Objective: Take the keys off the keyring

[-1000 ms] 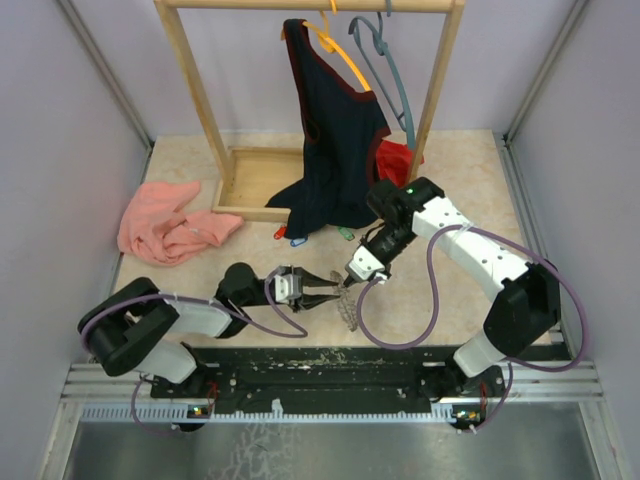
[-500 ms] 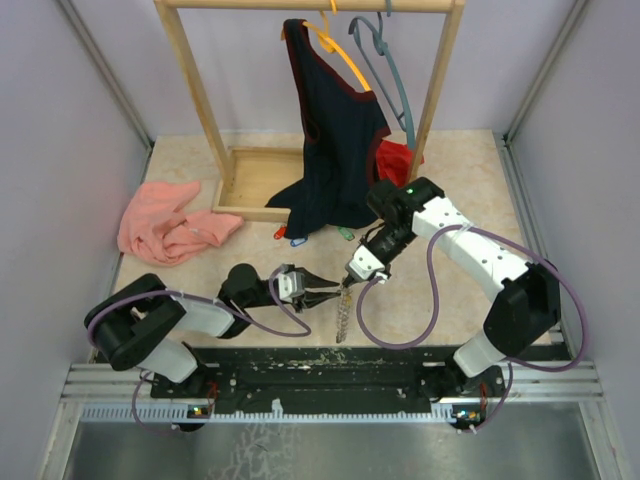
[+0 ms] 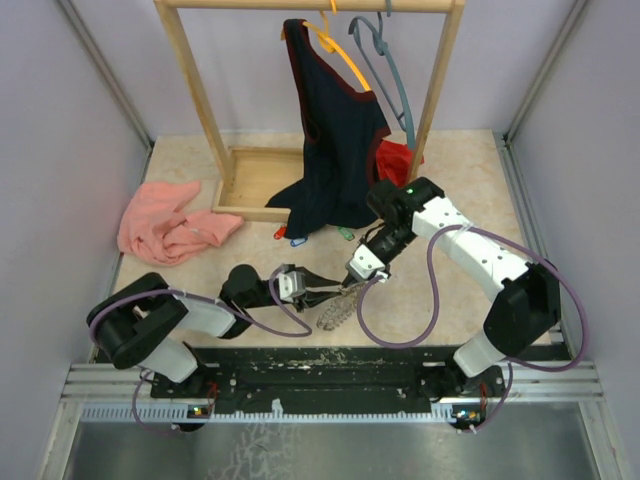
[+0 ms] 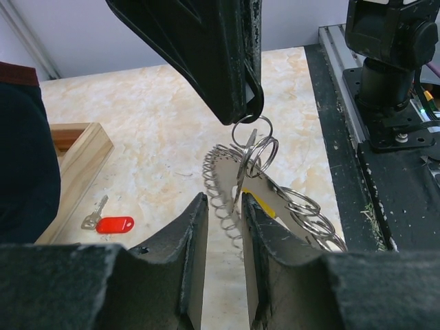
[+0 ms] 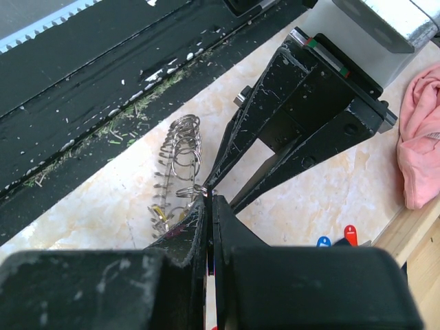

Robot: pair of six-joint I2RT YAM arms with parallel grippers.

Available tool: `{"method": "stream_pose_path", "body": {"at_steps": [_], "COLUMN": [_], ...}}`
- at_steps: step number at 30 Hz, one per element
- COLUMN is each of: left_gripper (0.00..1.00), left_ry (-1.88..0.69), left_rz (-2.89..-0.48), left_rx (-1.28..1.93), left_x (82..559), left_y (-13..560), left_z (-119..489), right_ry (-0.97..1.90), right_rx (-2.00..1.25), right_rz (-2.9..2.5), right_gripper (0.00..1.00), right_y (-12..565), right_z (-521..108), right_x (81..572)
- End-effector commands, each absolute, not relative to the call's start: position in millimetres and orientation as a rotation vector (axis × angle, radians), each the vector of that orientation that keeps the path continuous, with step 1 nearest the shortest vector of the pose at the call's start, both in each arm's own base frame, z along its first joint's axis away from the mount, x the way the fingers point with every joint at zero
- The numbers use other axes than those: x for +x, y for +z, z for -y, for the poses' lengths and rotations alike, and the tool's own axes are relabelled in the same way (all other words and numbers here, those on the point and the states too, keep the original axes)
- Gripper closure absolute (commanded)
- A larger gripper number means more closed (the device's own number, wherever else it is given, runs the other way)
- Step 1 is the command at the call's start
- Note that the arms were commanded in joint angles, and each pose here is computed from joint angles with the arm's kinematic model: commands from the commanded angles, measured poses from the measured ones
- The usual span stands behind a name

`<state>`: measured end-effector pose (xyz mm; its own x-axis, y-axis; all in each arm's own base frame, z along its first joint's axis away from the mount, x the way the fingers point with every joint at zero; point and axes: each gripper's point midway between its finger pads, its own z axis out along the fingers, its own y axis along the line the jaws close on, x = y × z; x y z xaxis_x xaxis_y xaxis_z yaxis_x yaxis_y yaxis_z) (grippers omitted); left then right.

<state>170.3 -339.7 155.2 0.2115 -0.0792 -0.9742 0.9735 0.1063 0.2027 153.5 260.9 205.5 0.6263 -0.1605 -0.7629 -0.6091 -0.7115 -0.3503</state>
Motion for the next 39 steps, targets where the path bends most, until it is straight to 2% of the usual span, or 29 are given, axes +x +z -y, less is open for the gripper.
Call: {"method": "stream_pose_path", "body": {"at_steps": [1, 19, 27, 29, 30, 31, 39], "left_gripper": [0.69, 0.7, 0.82, 0.9, 0.98, 1.0, 1.0], "left_ry": [-1.045, -1.107, -1.101, -1.104, -1.103, -1.1, -0.879], "left_rz": [-0.957, -0.941, -0.944, -0.936, -0.934, -0.933, -1.035], "left_rx": [1.154, 1.202, 1.166, 1.165, 1.166, 1.165, 1.191], "left_x": [167, 157, 162, 161, 160, 160, 180], "left_y": [172, 166, 170, 171, 171, 171, 159], "left_z": [347, 353, 354, 354, 353, 352, 333], "right_ry": [0.982, 0.981, 0.983, 0.982, 0.982, 0.98, 0.899], "right_rx": [-2.179, -2.175, -2.172, -2.174, -2.176, -2.177, -2.187], "right_rz": [-0.515, -0.514, -0.513, -0.513, -0.516, -0.52, -0.649], "right_gripper": [1.0, 1.0, 1.0, 1.0, 1.0, 1.0, 1.0], "right_y": [234, 235, 235, 235, 234, 234, 230], "right_z": [-270, -270, -270, -270, -269, -269, -262], "right_x": [146, 145, 144, 144, 144, 145, 152]}}
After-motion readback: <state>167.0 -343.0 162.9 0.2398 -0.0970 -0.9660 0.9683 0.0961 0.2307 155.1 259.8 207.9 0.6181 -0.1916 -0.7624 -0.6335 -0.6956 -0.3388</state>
